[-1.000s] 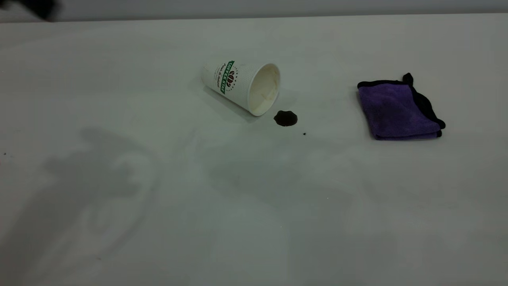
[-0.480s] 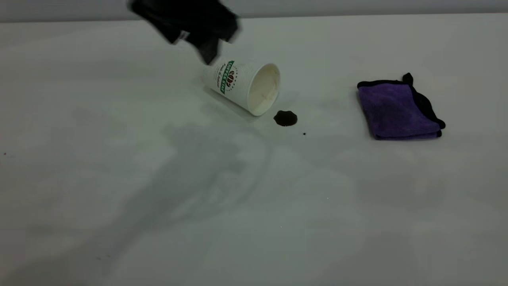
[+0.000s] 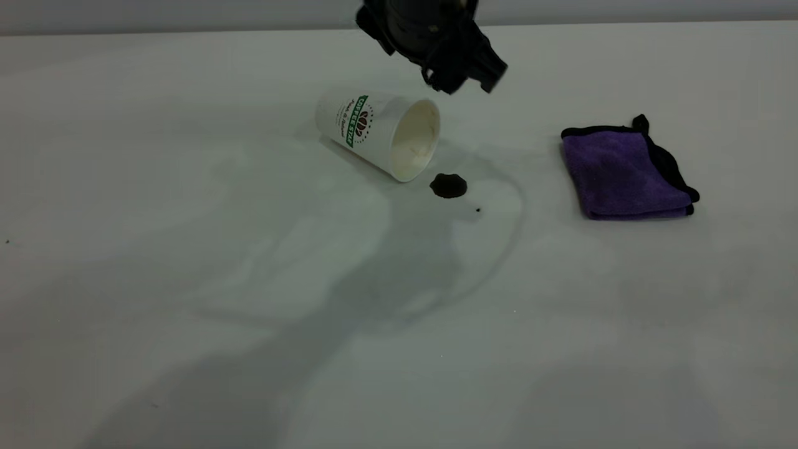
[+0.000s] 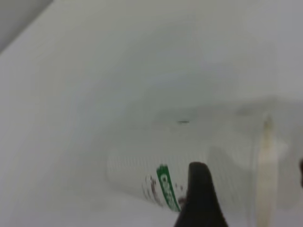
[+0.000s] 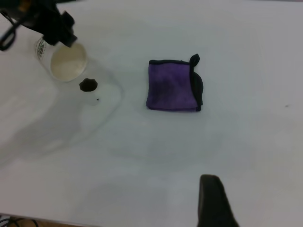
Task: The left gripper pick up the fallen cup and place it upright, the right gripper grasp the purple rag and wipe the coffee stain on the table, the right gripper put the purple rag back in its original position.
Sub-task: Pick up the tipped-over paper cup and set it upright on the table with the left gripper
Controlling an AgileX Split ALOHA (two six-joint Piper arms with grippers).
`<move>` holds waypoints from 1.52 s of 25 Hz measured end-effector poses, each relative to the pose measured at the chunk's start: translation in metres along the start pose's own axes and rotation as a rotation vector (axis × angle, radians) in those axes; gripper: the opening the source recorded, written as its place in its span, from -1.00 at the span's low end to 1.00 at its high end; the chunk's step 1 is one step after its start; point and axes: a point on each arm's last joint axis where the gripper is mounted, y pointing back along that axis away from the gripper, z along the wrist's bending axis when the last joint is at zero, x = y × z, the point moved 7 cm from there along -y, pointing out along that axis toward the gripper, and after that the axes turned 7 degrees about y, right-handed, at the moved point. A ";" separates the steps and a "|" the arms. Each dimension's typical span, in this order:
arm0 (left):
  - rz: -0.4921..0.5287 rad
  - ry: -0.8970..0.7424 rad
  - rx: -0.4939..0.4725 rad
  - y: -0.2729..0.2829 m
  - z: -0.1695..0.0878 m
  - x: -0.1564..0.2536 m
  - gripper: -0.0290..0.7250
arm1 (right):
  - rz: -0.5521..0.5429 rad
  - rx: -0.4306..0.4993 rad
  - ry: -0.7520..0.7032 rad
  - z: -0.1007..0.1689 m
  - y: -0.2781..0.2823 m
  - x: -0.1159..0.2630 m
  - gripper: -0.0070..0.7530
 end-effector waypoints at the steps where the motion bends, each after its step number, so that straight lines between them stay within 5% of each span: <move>1: 0.002 -0.001 -0.010 -0.005 -0.002 0.002 0.64 | 0.000 0.000 0.000 0.000 0.000 0.000 0.30; 31: 0.109 -0.059 -0.224 -0.058 0.005 0.053 0.53 | 0.000 0.000 0.000 0.000 0.000 0.000 0.30; 34: 0.078 -0.033 -0.267 -0.057 0.011 0.049 0.37 | 0.000 0.000 0.000 0.000 0.000 0.000 0.30; 38: 0.071 -0.025 -0.306 -0.055 0.018 0.048 -0.18 | 0.000 0.000 0.000 0.000 0.000 0.000 0.30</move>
